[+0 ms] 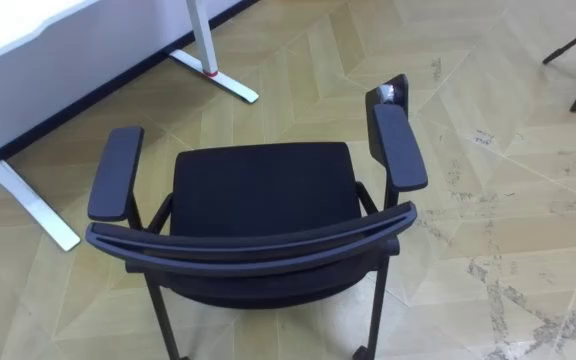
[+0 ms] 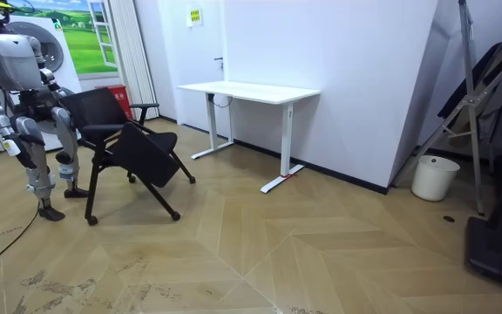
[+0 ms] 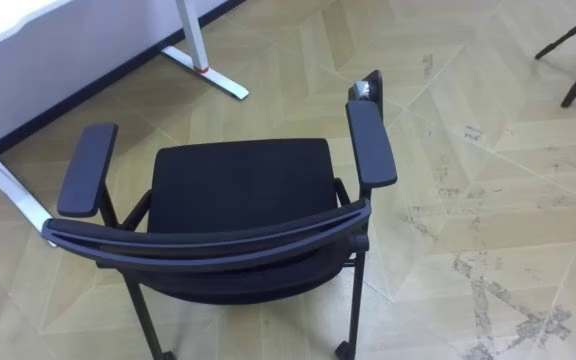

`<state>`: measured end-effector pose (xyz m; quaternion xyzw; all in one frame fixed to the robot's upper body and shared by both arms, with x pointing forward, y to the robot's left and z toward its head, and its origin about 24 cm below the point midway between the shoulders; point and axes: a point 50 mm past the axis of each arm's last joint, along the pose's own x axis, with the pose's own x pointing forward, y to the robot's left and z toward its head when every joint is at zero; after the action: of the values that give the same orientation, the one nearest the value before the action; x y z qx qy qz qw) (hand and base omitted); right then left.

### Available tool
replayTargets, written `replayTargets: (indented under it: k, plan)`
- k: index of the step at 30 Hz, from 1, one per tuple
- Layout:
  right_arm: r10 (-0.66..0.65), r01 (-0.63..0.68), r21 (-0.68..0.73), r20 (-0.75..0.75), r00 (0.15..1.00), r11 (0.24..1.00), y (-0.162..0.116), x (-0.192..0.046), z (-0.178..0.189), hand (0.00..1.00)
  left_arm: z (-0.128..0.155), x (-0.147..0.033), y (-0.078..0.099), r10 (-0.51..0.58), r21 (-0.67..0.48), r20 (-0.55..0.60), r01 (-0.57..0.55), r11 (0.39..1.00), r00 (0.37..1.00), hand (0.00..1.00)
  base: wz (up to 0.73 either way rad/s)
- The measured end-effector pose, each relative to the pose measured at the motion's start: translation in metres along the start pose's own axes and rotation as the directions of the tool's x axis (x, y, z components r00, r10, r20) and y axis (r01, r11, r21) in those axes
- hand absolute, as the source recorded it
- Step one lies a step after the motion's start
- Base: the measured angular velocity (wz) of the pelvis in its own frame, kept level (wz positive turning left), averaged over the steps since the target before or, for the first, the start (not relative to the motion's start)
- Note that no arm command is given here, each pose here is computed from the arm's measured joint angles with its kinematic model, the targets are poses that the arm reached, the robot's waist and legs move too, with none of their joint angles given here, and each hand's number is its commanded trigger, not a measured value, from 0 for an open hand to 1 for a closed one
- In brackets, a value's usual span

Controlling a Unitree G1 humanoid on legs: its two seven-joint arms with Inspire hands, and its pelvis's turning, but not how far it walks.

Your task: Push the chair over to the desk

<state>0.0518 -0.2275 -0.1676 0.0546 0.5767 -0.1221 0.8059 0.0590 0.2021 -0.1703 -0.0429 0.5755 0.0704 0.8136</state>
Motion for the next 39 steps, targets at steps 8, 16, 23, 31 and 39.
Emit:
replayTargets:
  k: [8,16,23,31,39]
  plan:
    - [0.003,-0.003,-0.002,-0.019,1.000,1.000,0.000,0.000,0.000,0.00,0.002,0.000,0.001,0.005,0.033,-0.001,-0.005,0.999,1.000,0.00,-0.01]
    - [-0.061,0.062,0.015,-0.058,0.996,0.998,-0.005,0.000,-0.005,0.00,-0.002,0.000,0.003,0.013,0.030,-0.015,-0.013,0.999,1.000,0.00,0.00]
    - [-0.086,0.088,0.021,-0.062,0.994,0.996,-0.007,0.000,-0.007,0.00,-0.003,-0.001,0.004,0.015,0.018,-0.018,-0.014,1.000,1.000,0.00,0.00]
    - [-0.109,0.112,0.044,-0.058,0.992,0.993,-0.008,0.000,-0.006,0.00,-0.009,-0.002,0.006,0.042,-0.045,-0.030,-0.043,0.998,0.999,0.00,0.00]
    - [-0.145,0.153,0.135,-0.071,0.987,0.979,-0.016,-0.002,-0.011,0.00,-0.019,-0.008,0.027,0.184,-0.099,-0.050,-0.188,0.977,0.982,0.00,0.01]
